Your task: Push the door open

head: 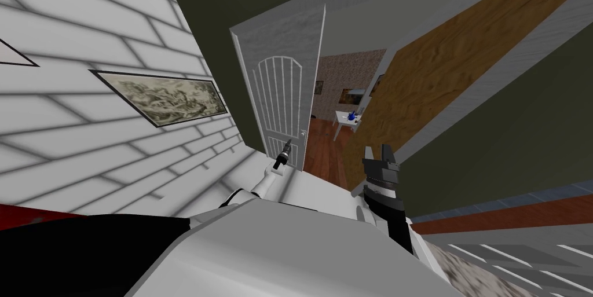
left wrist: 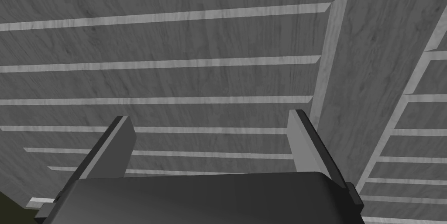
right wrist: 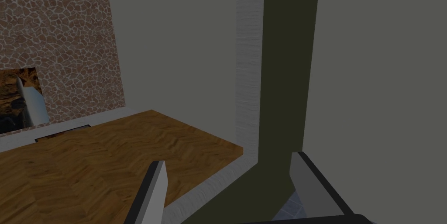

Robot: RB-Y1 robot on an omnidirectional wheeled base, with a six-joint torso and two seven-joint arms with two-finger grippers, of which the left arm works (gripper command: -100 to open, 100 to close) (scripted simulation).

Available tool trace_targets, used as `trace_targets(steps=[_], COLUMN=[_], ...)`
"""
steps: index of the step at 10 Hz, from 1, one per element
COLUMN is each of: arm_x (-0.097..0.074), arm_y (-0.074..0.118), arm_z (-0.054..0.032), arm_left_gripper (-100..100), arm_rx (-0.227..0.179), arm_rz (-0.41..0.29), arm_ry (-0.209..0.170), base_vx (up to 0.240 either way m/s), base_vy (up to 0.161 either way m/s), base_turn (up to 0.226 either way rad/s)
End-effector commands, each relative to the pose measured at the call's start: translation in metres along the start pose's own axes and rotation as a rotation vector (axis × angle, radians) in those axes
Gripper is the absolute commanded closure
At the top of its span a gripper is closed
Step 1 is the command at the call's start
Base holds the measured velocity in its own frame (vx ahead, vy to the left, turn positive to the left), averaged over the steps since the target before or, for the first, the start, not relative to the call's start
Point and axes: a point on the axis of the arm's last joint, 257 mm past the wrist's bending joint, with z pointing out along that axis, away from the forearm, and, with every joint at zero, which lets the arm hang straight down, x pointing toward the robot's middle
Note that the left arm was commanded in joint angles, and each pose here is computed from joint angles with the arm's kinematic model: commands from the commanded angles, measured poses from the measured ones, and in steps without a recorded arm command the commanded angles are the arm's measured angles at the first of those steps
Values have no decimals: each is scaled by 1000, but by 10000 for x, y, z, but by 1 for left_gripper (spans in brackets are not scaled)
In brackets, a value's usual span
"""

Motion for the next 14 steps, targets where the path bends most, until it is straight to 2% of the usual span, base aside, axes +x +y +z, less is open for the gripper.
trace_targets(steps=[1,5,8,9,10,11,13,14], arm_x=[80,282,380,464,414,238,121,121], arm_y=[84,241,302,347,337,349,353,353], arm_z=[25,99,123,138,137,141,140,140], arm_left_gripper=[-100,-100,-100,-100,-100,-100,-100,-100], arm_rx=[-23,-74,-95,-112,-103,-105,-106,-106], arm_rz=[-9,-30,-40,-48,-42,-20,-6,-6], arm_ry=[10,37,50,60,55,42,31,31], base_vx=[75,84,72,85,43,112,179,127], base_vy=[8,8,1,-3,-1,-36,-32,-26], base_turn=[-37,-38,-25,-48,-11,-28,-21,-8])
